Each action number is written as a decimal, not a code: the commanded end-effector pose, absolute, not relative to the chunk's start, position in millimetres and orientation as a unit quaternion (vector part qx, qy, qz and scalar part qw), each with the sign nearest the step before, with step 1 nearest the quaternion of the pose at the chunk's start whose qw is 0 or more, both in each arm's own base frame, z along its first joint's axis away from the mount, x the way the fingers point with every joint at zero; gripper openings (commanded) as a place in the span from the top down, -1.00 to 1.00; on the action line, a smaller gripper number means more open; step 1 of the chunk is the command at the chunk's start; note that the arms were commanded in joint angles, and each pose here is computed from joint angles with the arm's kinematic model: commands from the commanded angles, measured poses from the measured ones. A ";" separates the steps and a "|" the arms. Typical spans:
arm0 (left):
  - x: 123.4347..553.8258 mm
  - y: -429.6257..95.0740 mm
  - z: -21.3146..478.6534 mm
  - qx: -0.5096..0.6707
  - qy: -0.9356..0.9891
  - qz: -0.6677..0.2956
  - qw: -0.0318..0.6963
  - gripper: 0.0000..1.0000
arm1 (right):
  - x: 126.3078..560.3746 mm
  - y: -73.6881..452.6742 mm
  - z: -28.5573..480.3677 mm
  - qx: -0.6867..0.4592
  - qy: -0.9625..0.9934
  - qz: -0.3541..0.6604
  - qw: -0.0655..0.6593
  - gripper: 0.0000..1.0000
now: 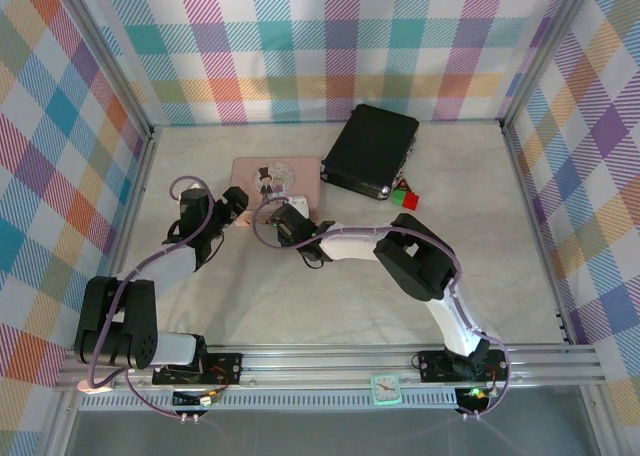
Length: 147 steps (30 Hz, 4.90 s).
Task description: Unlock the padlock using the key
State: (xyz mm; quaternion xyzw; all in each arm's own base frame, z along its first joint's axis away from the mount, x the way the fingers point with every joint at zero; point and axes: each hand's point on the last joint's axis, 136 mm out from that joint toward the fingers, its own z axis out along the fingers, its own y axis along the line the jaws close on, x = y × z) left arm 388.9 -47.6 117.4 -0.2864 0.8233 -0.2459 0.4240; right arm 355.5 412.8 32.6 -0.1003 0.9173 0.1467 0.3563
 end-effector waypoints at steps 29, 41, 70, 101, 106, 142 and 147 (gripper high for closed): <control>371.8 -90.9 106.4 -0.272 0.815 -0.341 0.381 -0.73 | 357.8 457.0 93.6 -0.149 0.870 0.282 0.376 0.59; 359.4 -99.7 113.5 -0.244 0.817 -0.357 0.381 -0.31 | 357.3 457.0 99.4 -0.130 0.866 0.317 0.365 0.61; 373.1 -132.1 122.7 -0.152 0.835 -0.358 0.390 0.14 | 361.5 451.8 102.9 -0.081 0.852 0.414 0.311 0.65; 371.3 -132.4 167.4 -0.137 0.818 -0.358 0.429 1.00 | 361.3 396.6 141.1 -0.059 0.841 0.429 0.325 -0.28; 356.3 -139.2 176.2 -0.126 0.824 -0.370 0.410 1.00 | 353.7 364.4 142.6 -0.056 0.858 0.393 0.327 -0.38; 276.4 -356.8 58.6 0.019 0.895 -0.409 0.175 0.48 | 332.2 69.3 131.5 0.125 0.904 0.055 0.406 -0.94; 284.8 -342.9 74.3 0.020 0.901 -0.383 0.204 0.07 | 342.4 40.7 124.7 0.133 0.904 0.027 0.405 -0.95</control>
